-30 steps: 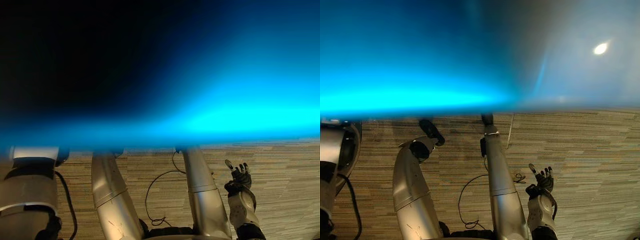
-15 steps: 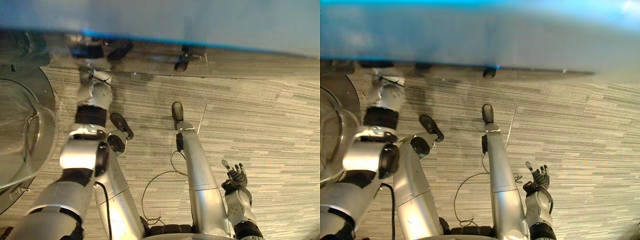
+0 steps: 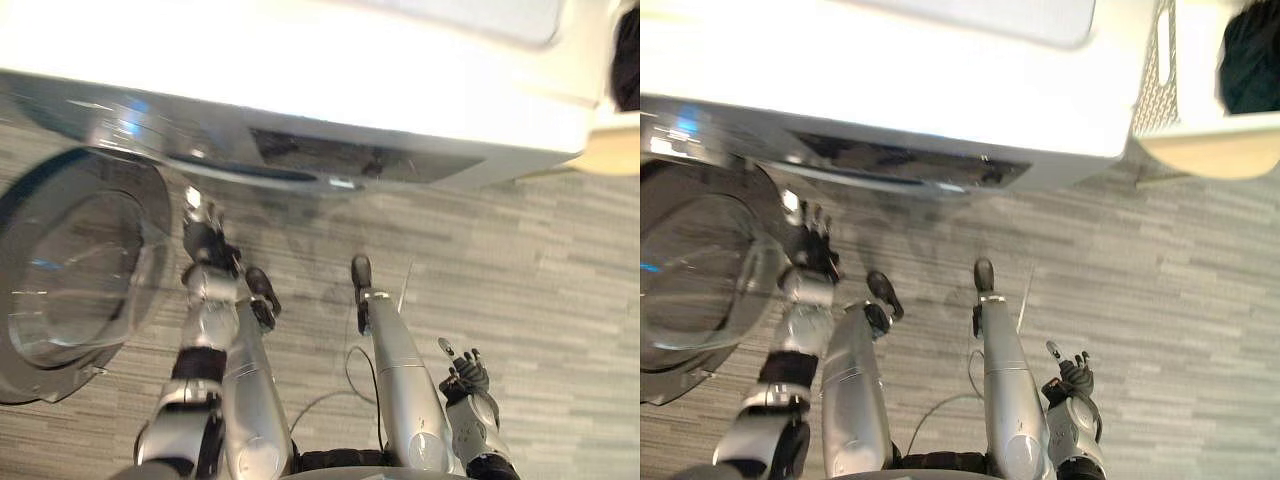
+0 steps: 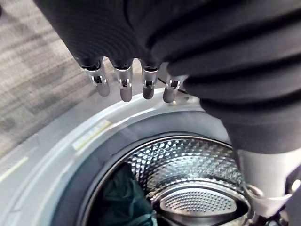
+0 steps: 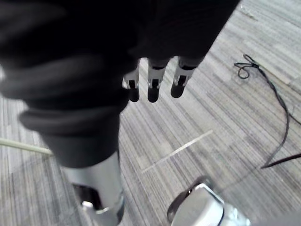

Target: Pick up the laundry basket with both hands and put the clothes into the washing machine.

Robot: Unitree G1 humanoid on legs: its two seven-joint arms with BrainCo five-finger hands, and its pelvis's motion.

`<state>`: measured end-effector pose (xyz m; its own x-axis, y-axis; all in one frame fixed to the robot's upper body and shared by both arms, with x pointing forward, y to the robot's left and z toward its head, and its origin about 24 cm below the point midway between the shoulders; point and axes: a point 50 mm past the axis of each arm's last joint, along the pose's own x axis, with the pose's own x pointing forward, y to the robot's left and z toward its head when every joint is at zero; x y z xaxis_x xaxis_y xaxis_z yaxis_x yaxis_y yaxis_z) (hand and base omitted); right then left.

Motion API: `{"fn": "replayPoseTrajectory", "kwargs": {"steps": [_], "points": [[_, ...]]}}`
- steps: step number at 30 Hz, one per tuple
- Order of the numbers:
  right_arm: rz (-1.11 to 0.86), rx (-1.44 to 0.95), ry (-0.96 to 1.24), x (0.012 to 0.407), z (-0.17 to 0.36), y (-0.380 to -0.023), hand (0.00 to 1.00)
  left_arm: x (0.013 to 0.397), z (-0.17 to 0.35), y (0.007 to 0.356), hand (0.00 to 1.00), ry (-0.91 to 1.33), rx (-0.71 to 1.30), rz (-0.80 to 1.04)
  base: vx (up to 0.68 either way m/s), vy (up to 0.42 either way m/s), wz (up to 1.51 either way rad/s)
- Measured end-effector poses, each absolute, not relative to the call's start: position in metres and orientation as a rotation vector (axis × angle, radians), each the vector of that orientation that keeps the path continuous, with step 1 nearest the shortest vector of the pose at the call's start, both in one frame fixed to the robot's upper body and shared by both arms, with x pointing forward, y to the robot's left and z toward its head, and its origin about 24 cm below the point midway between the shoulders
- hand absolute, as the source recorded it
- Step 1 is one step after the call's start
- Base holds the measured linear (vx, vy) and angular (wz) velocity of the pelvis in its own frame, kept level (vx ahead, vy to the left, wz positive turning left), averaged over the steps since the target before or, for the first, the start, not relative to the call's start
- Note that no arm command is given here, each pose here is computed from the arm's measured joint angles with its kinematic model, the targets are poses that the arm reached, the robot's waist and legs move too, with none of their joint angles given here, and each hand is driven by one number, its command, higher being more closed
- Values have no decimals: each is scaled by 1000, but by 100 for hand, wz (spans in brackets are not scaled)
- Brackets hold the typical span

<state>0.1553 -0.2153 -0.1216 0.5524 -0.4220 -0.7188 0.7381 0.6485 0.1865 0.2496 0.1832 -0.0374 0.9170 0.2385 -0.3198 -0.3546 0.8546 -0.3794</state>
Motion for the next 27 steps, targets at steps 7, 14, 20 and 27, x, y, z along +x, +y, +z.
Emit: {"fn": "replayPoseTrajectory", "kwargs": {"steps": [7, 14, 20, 27], "points": [[-746, 543, 812, 129, -140, -215, 0, 151, -137, 189, 0, 832, -331, 430, 137, 33, 15], [-911, 622, 974, 75, -161, -226, 0, 105, -158, 199, 0, 1046, -216, 448, 116, -47, 1], [-874, 589, 980, 83, -160, -223, 0, 119, -155, 190, 0, 995, -331, 481, -33, -71, -15], [-774, 536, 983, 106, -158, -208, 0, 114, -159, 177, 0, 1041, -289, 427, -76, 156, -80]]}}
